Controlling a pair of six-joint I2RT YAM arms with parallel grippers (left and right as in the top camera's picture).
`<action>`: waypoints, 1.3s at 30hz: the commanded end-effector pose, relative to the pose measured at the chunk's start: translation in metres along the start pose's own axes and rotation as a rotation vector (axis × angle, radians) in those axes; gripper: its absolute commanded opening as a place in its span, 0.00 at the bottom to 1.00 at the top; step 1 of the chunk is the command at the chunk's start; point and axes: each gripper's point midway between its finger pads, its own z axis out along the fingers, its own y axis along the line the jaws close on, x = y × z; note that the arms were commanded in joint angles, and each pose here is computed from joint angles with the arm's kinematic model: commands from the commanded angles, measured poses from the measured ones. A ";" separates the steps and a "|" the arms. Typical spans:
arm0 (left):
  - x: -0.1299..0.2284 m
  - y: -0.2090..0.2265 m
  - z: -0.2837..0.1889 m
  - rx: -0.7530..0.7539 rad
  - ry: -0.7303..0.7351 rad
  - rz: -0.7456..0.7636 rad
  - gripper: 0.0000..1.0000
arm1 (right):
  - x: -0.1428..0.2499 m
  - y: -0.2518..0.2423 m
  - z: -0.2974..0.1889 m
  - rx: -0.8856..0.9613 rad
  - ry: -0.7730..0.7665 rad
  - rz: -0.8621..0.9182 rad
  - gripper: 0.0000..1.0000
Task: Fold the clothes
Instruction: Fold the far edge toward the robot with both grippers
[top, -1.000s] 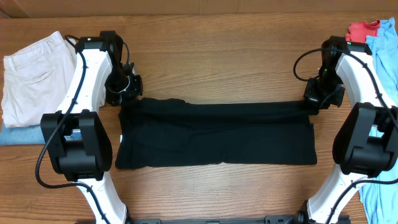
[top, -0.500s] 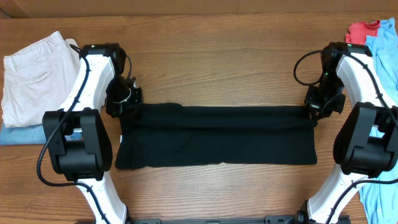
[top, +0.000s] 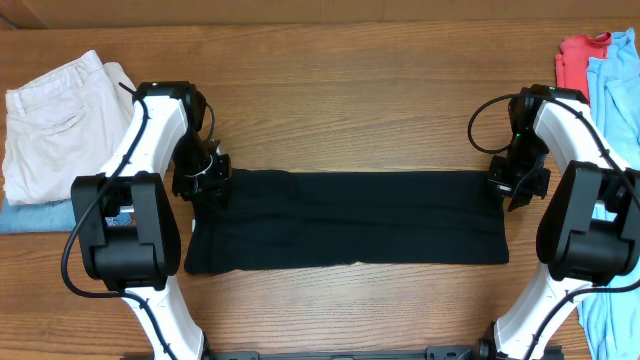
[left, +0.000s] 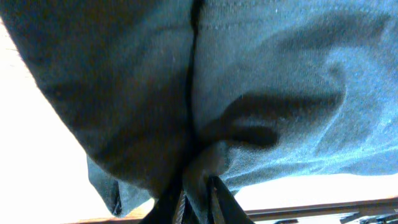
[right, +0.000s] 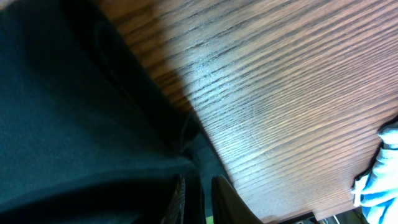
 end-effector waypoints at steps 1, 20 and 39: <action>0.008 -0.003 -0.007 -0.019 -0.013 0.023 0.20 | 0.000 -0.006 -0.008 0.006 -0.034 0.015 0.19; 0.044 0.019 0.015 -0.138 0.142 0.026 0.23 | -0.002 -0.005 -0.008 0.003 -0.040 0.015 0.20; 0.022 -0.016 -0.076 0.010 -0.346 0.110 0.70 | 0.000 0.000 -0.008 -0.029 -0.028 0.013 0.24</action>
